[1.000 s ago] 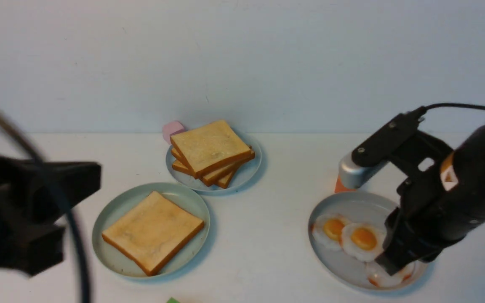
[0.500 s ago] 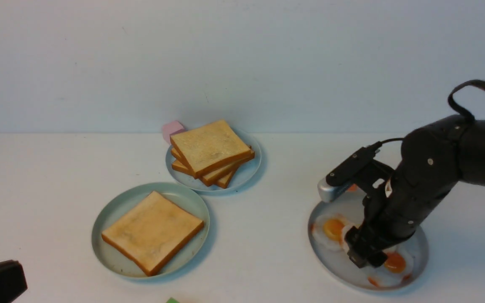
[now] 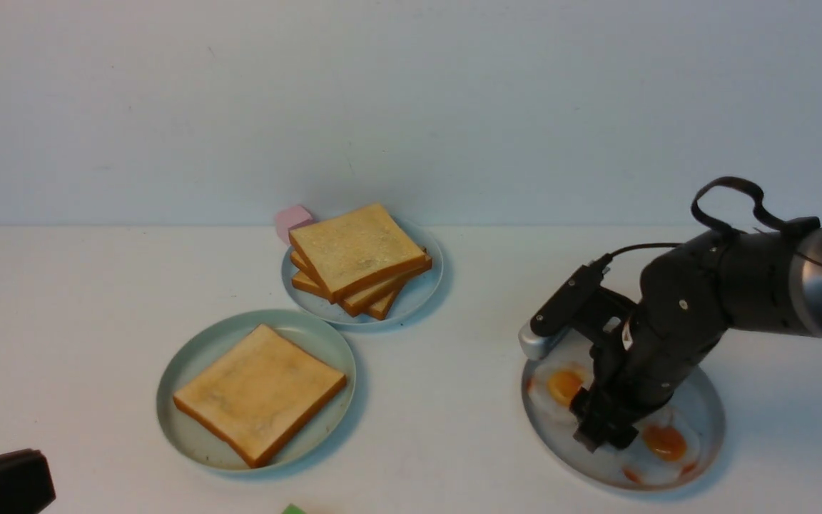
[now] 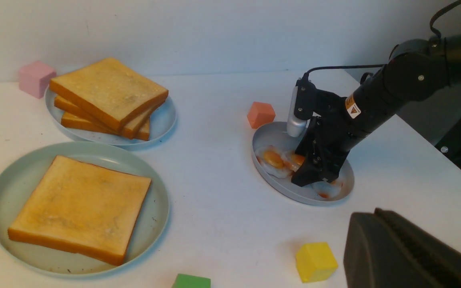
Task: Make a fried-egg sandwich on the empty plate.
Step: Use the right arm to grab a fried egg
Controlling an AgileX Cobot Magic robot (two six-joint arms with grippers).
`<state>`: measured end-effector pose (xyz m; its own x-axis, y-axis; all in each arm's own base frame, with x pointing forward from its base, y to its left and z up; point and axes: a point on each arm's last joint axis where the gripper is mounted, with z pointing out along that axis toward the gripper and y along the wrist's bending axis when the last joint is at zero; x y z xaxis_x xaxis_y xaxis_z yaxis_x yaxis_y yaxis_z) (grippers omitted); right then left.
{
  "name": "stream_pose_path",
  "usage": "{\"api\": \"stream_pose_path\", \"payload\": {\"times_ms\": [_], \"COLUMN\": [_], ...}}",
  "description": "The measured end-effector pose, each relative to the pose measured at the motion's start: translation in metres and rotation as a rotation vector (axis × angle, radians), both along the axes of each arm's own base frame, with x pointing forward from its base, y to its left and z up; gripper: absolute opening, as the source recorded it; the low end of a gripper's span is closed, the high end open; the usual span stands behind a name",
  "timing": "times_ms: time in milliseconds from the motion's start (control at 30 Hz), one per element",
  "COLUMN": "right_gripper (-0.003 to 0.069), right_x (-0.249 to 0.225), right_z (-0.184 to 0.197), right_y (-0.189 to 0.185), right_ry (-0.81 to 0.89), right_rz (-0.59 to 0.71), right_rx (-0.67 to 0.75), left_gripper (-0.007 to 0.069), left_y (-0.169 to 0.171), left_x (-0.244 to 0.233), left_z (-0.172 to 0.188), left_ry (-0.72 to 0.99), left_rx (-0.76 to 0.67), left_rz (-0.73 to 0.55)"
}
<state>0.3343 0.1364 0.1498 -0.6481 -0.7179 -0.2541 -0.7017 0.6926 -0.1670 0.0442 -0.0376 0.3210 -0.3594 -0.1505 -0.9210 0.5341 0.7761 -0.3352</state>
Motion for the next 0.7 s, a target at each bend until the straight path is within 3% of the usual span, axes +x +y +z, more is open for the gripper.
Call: {"api": "stream_pose_path", "payload": {"times_ms": [333, 533, 700], "right_gripper": [0.0496, 0.0496, 0.0496], "right_x": [-0.005, -0.017, -0.022], "right_z": [0.012, 0.056, 0.067], "right_y": [-0.003, -0.002, -0.002], "right_ry": [0.029, -0.030, -0.029], "right_rz": [0.024, 0.031, 0.022], "right_rx": [-0.052, -0.032, -0.019], "left_gripper": [-0.0013, -0.0013, -0.0013], "left_y": [0.000, -0.001, 0.000], "left_x": [0.000, 0.000, 0.000], "left_z": [0.000, 0.000, 0.000], "left_ry": [0.007, 0.008, 0.006], "left_rx": [-0.011, -0.012, -0.010], "left_rz": [-0.004, -0.005, -0.004]}}
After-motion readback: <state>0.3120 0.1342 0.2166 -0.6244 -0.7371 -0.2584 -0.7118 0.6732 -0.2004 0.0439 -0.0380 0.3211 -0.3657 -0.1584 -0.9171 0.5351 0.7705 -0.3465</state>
